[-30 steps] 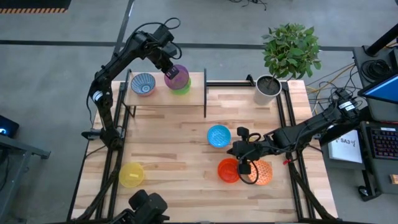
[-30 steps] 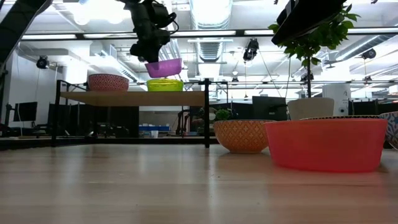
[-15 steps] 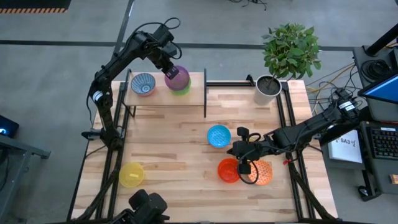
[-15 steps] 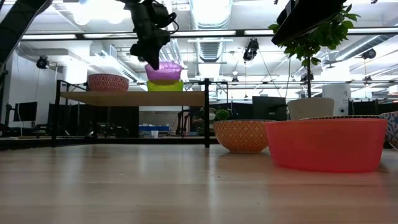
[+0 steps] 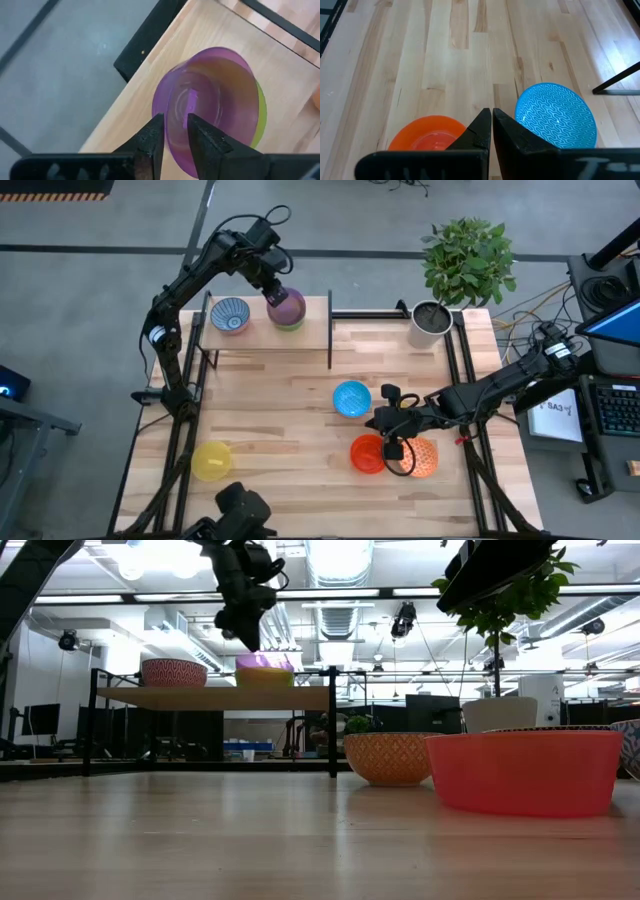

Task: Place and stack bowls onto a shelf
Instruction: Stack the violet bowl on top of the green bowl on the shelf

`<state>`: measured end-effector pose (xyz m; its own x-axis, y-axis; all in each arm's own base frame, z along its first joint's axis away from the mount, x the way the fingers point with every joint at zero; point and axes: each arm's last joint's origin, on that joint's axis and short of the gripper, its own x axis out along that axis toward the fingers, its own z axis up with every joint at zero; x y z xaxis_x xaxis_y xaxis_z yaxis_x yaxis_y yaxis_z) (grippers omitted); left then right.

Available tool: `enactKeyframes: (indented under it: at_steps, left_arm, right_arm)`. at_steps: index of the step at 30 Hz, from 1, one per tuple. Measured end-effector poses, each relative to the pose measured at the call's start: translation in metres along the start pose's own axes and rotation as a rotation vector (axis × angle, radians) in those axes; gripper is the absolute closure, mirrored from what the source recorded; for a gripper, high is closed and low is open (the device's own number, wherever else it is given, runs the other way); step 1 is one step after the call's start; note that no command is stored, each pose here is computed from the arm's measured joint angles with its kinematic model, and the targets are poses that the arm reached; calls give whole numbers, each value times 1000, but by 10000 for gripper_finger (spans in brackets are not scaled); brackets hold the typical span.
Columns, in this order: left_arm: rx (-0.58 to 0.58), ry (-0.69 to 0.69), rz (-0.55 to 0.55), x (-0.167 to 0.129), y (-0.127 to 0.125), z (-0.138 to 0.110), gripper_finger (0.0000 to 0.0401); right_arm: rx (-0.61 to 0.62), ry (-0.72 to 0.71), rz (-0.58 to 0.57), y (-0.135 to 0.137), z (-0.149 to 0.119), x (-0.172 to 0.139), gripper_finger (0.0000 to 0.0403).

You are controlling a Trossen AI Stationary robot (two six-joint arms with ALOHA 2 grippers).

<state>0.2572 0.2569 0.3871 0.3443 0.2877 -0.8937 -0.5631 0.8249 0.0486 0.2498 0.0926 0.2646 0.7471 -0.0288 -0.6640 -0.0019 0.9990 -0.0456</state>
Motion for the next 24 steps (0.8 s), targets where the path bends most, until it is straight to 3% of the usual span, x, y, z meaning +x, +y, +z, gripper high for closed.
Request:
enactKeyframes:
  at_steps: [6, 13, 24]
  left_arm:
    - [185, -106, -4, -1, -1, 10, 356]
    - [169, -171, 75, -2, 15, 15, 397]
    - [132, -122, 57, 29, 15, 8, 401]
  right_arm:
    - [-1, 1, 0, 0, 0, 0, 394]
    - [0, 0, 0, 0, 0, 0, 394]
    - [-3, 7, -3, 0, -3, 1, 394]
